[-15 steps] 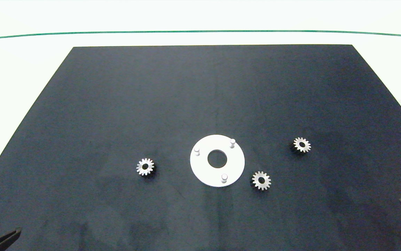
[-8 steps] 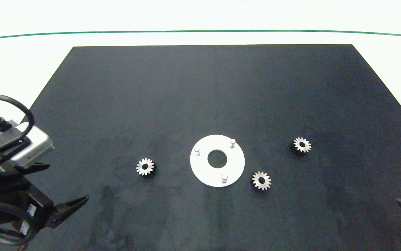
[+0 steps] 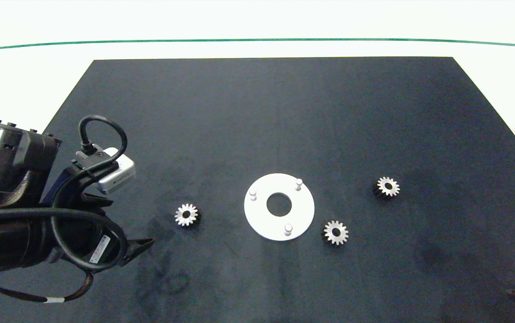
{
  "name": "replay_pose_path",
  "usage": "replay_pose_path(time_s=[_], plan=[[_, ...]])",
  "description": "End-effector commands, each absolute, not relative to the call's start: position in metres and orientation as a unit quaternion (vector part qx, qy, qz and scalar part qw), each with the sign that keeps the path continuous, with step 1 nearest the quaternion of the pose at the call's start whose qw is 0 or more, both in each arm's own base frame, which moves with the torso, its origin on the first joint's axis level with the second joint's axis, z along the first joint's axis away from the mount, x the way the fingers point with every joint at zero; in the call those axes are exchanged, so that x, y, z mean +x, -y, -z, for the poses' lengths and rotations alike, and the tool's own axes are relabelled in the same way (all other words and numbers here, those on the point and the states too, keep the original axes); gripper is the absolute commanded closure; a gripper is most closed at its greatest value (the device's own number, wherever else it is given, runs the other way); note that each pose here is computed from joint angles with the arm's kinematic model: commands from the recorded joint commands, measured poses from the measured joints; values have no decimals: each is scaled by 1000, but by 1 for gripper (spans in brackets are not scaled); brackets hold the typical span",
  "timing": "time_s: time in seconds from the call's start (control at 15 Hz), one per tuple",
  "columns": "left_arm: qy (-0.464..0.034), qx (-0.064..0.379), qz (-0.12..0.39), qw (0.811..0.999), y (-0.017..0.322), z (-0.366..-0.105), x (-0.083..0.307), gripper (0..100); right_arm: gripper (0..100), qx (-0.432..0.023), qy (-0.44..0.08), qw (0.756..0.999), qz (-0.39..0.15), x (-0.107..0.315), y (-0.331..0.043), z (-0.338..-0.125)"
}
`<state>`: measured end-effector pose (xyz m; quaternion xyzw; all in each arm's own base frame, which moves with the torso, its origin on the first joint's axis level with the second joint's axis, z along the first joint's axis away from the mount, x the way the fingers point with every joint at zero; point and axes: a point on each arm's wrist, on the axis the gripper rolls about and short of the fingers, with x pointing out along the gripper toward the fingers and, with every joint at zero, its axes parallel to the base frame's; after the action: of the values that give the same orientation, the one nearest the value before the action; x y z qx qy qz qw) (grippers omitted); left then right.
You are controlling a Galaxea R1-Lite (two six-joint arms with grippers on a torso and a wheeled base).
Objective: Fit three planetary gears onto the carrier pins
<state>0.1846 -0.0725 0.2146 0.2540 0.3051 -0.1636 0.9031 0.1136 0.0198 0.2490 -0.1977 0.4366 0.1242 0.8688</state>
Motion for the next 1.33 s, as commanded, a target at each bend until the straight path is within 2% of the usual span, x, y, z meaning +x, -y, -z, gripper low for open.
replay_pose_path(time_s=[0.07,0.47,0.8,1.33], plan=[[-317,260,172,895,81,-209,196,0,0,-199,-440,867,-126,110,-19,-250],[-328,247,195,891,109,-199,217,0,0,-198,-435,870,-122,109,-18,-252],[-327,224,197,897,118,-196,220,0,0,-197,-424,876,-120,111,-19,-259],[-329,225,193,897,123,-186,231,0,0,-198,-425,875,-121,110,-19,-258]])
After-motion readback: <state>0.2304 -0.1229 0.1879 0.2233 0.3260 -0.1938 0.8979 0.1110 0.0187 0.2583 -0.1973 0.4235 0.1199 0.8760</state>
